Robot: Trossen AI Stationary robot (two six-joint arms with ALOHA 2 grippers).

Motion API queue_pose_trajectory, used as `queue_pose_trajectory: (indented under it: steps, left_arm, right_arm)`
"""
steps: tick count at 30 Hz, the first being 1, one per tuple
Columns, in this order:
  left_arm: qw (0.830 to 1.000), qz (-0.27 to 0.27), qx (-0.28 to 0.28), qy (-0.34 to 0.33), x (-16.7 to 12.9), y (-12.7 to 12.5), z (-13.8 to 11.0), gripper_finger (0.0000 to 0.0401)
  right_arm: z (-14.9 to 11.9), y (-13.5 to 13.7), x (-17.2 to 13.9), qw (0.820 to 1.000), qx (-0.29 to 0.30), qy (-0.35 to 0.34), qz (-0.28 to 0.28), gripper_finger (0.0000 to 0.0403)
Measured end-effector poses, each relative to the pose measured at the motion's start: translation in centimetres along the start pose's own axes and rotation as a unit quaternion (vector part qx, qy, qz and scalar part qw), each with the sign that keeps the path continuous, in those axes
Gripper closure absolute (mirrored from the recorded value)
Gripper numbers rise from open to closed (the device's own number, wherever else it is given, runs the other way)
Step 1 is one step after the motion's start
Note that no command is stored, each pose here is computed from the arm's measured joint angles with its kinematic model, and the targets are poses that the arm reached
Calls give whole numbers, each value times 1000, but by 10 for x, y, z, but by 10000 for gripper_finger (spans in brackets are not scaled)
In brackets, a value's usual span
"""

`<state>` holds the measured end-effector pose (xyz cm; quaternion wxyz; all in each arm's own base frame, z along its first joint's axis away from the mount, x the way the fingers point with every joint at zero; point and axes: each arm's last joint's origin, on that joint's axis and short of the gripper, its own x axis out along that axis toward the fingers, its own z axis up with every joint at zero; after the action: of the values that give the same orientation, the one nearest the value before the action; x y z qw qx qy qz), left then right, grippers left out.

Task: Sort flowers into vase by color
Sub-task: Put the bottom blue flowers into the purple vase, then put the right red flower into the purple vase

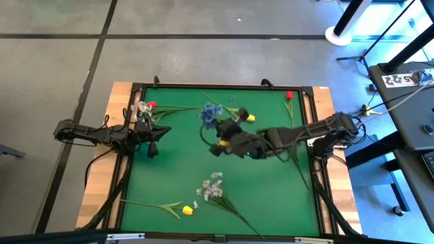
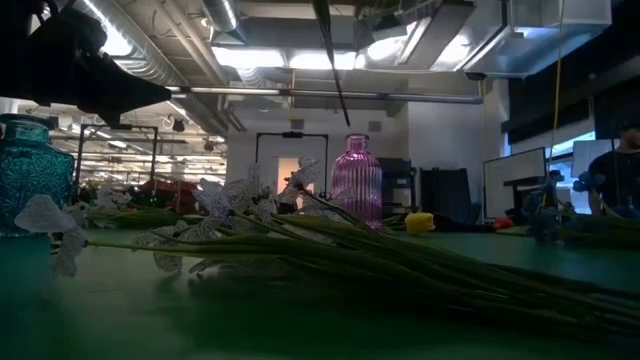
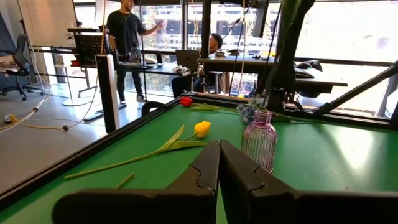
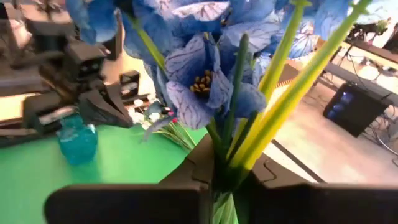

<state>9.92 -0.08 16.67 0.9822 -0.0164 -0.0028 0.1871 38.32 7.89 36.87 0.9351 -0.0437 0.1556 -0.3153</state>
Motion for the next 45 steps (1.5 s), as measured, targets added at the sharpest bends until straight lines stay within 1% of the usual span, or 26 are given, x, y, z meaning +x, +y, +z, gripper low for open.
queue_pose_trajectory:
  steps: [3,9,12,16,20,23,26,30,32,34,37,42,45]
  left_arm:
    - [1000,0,0,0,0,0,0,397]
    - [1000,0,0,0,0,0,0,397]
    - [1000,0,0,0,0,0,0,397]
    - [1000,0,0,0,0,0,0,397]
    - [1000,0,0,0,0,0,0,397]
    - [1000,0,0,0,0,0,0,397]
    - [1000,0,0,0,0,0,0,397]
    - [1000,0,0,0,0,0,0,397]
    - [1000,0,0,0,0,0,0,397]
    - [1000,0,0,0,0,0,0,397]
    - [1000,0,0,0,0,0,0,397]
    - [1000,0,0,0,0,0,0,397]
    - [1000,0,0,0,0,0,0,397]
  right_arm:
    - [-3,-5,6,1000,1,16,2,375]
    - [-12,-4,7,1000,-1,29,10,391]
    - [-17,-3,7,999,13,33,9,388]
    - [-30,-2,11,999,16,45,3,380]
    - [-49,-2,15,997,37,62,-27,378]
    - [-56,-2,14,994,54,89,-18,370]
    - [-59,-5,17,989,79,125,15,338]
    - [-47,-14,15,975,106,185,68,275]
    - [-43,-18,13,968,104,211,84,243]
    - [-37,-22,8,964,91,233,88,216]
    - [-27,-29,-3,956,75,265,100,184]
    - [-26,-41,-18,925,33,359,120,149]
    - [-29,-49,-28,898,16,421,125,139]
